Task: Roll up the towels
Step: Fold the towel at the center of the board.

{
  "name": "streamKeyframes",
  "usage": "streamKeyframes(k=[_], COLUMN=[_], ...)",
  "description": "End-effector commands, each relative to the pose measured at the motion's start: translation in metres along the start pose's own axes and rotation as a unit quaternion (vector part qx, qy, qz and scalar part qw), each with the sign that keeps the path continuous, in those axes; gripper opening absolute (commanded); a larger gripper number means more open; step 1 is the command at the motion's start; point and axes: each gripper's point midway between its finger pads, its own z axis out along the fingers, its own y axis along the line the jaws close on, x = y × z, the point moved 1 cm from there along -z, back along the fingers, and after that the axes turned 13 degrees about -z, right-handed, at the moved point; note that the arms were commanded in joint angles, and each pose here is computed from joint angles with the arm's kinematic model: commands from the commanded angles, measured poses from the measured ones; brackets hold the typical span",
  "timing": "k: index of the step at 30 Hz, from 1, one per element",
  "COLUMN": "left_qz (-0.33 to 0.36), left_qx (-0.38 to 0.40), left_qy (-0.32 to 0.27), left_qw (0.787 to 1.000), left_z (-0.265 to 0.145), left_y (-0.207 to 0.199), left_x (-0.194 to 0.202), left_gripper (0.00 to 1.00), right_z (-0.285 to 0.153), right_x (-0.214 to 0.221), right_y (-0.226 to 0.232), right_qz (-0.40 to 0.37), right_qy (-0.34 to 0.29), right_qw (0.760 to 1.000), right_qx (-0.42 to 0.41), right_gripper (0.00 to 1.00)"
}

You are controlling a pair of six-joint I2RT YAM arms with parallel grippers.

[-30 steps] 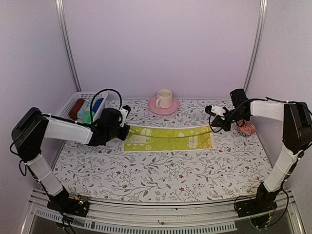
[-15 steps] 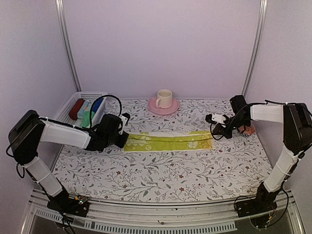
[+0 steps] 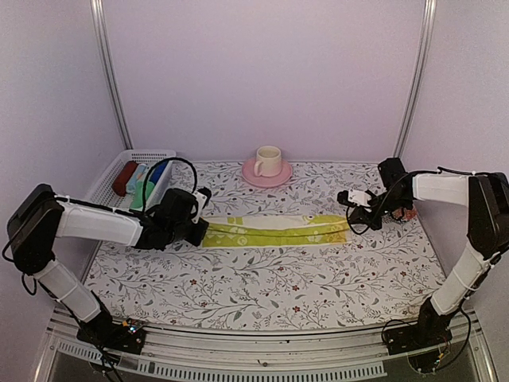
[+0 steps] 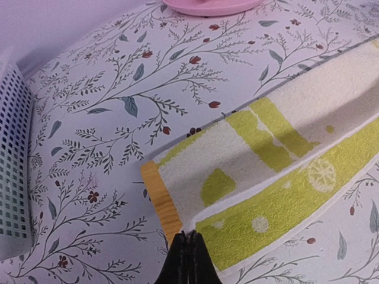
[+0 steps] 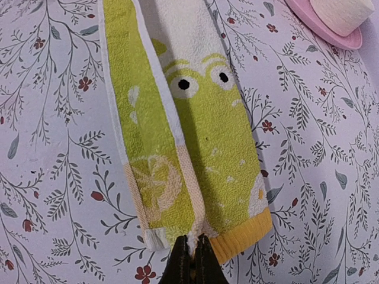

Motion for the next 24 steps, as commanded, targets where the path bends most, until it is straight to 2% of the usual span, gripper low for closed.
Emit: streamKeyframes(k=[1,14,18,24], left_qz=[0.004,0.008,0.009,0.003], left_qx=[0.012,0.001,-0.002,0.000], left_qy=[0.021,0.053,0.067,0.084], left_qw=[1.000,0.999,0.998,0.996], left_z=[-0.005,-0.004,-0.002,0.001], left_y=[-0.008,-0.008,-0.009,-0.011], left_x=[0.013,0.027,0.033,0.038], left_gripper=[0.00,0.00,0.00,0.15], right_z=[0.001,0.021,0.022,0.018], right_x=[0.003,0.009,0.011,0.014], right_y=[0.011,0.036,0.039,0.043], right_qz=[-0.002,-0.012,-0.013,-0.016], right_qy=[0.004,0.034,0.042,0.056], right_qw=[1.000,0.998,0.997,0.996], right_qx=[-0.017,-0.058,-0.062,-0.066], right_gripper=[0.02,0.04,0.08,0.20])
